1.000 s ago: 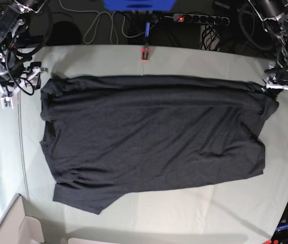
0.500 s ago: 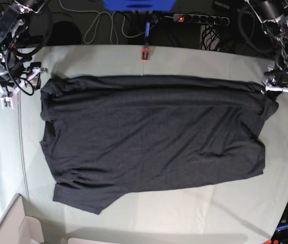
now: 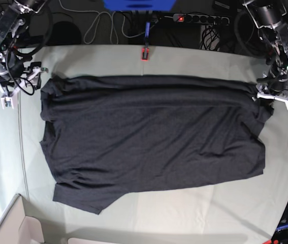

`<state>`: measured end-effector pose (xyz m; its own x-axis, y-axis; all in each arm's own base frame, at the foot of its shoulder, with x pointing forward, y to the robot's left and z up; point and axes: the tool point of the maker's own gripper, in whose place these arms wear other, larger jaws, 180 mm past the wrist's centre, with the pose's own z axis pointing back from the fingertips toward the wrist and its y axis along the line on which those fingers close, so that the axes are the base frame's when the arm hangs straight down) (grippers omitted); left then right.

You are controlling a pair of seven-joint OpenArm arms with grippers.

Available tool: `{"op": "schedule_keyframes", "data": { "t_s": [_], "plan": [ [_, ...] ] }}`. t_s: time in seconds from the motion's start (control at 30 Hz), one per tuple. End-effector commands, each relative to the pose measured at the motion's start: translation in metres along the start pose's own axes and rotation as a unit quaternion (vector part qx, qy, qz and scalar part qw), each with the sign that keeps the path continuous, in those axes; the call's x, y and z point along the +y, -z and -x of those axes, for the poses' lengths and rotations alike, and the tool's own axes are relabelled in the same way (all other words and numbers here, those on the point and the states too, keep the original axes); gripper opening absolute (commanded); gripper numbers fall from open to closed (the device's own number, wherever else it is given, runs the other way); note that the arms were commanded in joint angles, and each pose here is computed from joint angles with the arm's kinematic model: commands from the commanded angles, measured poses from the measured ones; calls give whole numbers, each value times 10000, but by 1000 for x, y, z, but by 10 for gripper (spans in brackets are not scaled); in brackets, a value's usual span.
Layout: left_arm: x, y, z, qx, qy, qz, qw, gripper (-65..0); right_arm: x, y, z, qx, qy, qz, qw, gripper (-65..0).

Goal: Layout the t-shirt on the table in an organized manner, then fold the t-shirt properly
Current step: 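Regrasp the folded edge's ends with both grippers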

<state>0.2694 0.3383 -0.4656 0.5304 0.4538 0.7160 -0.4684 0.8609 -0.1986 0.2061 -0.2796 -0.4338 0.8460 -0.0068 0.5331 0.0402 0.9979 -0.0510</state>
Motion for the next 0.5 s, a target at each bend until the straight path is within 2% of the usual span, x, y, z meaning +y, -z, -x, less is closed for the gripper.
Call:
{"op": "schedule_keyframes", "data": {
  "t_s": [0.0, 0.07, 0.13, 0.27, 0.47],
  "plan": [
    [-2, 1, -17, -178, 34, 28, 9998, -508, -6, -4, -12, -205, -35, 57, 9998, -255],
    [-2, 1, -18, -185, 32, 31, 9998, -562, -4, -3, -11, -196, -25, 46, 9998, -255],
    [-2, 1, -18, -172, 27, 26, 9998, -649, -3, -3, -10, -180, -15, 35, 9998, -255],
    [-1, 0, -17, -163, 24, 20, 9999, -650, 7, -2, 1, -87, 21, -66, 9999, -250],
    [-1, 0, -19, -184, 36, 23, 9998, -650, 33, 4, 5, 33, -289, -380, 9989, -250]
  ]
}}
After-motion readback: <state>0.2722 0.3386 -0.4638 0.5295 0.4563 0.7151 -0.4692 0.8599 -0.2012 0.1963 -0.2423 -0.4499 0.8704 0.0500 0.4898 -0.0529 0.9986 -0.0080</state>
